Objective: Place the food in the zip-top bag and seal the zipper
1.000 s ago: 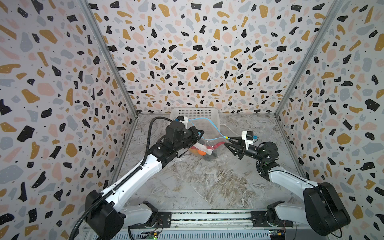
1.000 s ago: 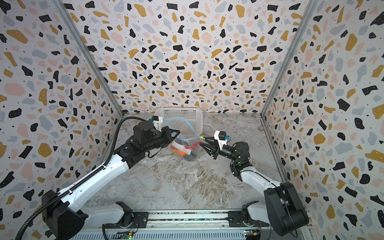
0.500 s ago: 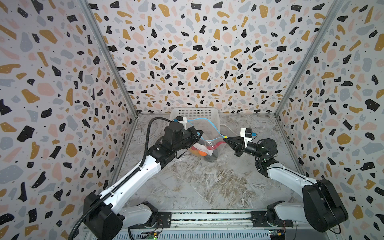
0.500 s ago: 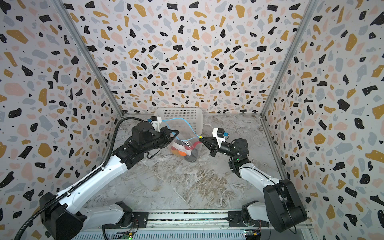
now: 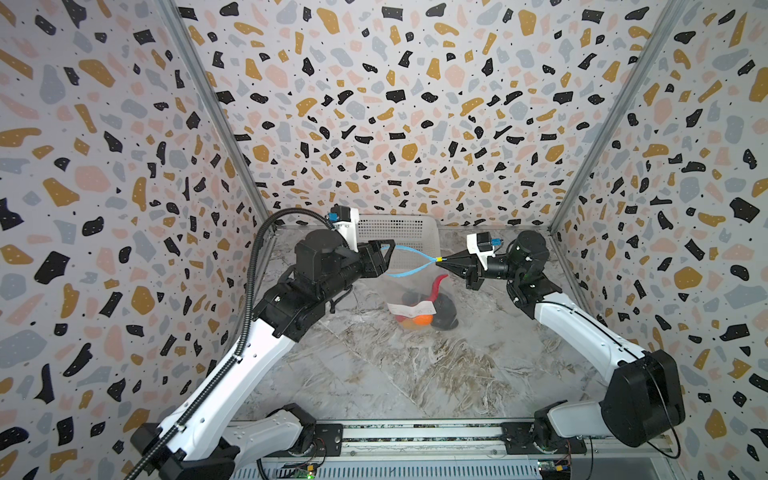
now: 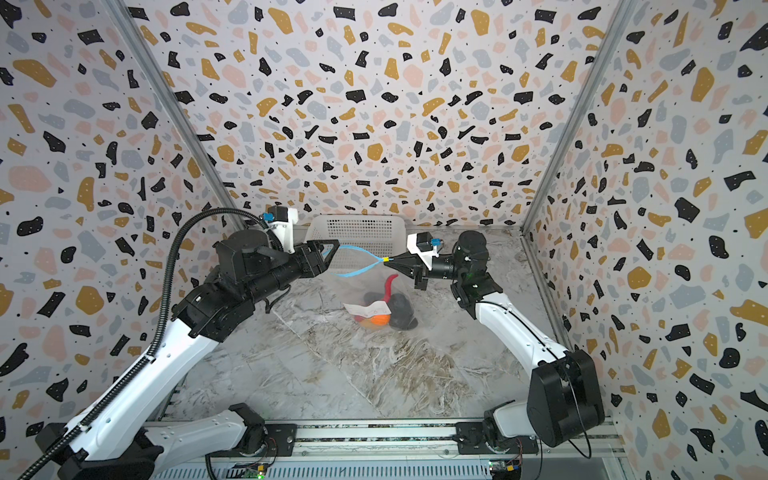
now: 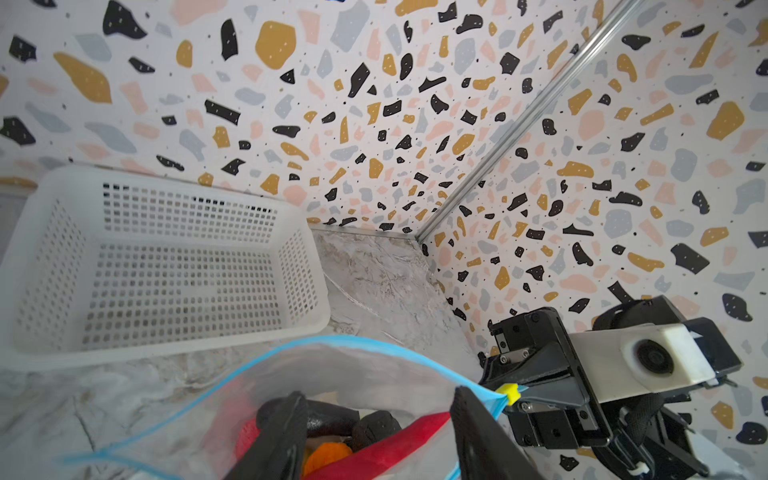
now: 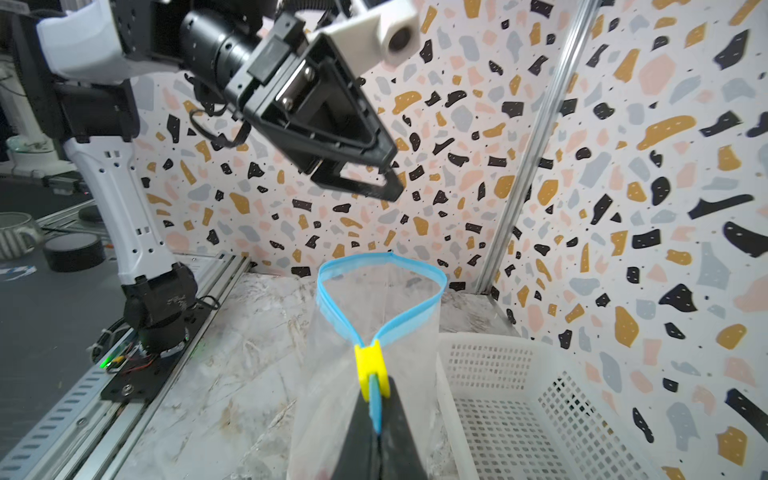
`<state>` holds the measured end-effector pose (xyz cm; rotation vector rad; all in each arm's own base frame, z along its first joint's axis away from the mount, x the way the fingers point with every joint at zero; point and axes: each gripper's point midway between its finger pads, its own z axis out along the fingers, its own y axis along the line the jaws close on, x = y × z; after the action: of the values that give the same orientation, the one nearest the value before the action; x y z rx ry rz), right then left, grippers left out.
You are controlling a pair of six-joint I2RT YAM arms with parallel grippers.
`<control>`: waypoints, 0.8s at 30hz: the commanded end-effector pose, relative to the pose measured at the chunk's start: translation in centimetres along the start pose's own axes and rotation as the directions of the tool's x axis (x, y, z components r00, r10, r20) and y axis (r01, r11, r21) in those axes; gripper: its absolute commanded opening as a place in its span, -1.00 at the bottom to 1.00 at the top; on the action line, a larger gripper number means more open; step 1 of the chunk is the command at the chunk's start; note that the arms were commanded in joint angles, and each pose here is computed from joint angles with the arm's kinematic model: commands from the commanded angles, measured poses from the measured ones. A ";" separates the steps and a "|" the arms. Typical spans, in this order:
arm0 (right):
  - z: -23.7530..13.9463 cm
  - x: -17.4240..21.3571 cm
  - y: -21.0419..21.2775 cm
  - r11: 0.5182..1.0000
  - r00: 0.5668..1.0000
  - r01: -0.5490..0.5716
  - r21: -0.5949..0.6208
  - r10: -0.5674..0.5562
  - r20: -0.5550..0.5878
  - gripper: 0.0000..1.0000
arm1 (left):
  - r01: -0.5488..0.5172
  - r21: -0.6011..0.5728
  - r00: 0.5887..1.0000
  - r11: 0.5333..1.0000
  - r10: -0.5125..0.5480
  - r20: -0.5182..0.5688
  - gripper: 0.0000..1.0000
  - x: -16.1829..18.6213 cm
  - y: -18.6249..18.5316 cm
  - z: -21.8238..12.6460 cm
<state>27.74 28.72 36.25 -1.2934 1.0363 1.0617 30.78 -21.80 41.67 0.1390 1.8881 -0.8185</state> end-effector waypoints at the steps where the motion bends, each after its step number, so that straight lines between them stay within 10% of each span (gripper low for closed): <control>1: 0.7 -0.8 1.4 0.993 1.000 0.009 -0.116 -0.010 -0.012 -1.00 | -0.184 0.034 0.981 0.982 0.186 -0.051 0.18 -0.2 -0.9 0.3; 24: -0.8 2.9 1.7 0.980 0.997 -0.043 -0.197 0.030 -0.066 -1.00 | -0.449 0.310 0.864 0.838 0.496 -0.087 0.28 2.9 -6.5 5.8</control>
<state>27.31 28.37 32.42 -1.4688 1.0677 1.1756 32.03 -29.87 38.22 0.7273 1.8834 -0.7340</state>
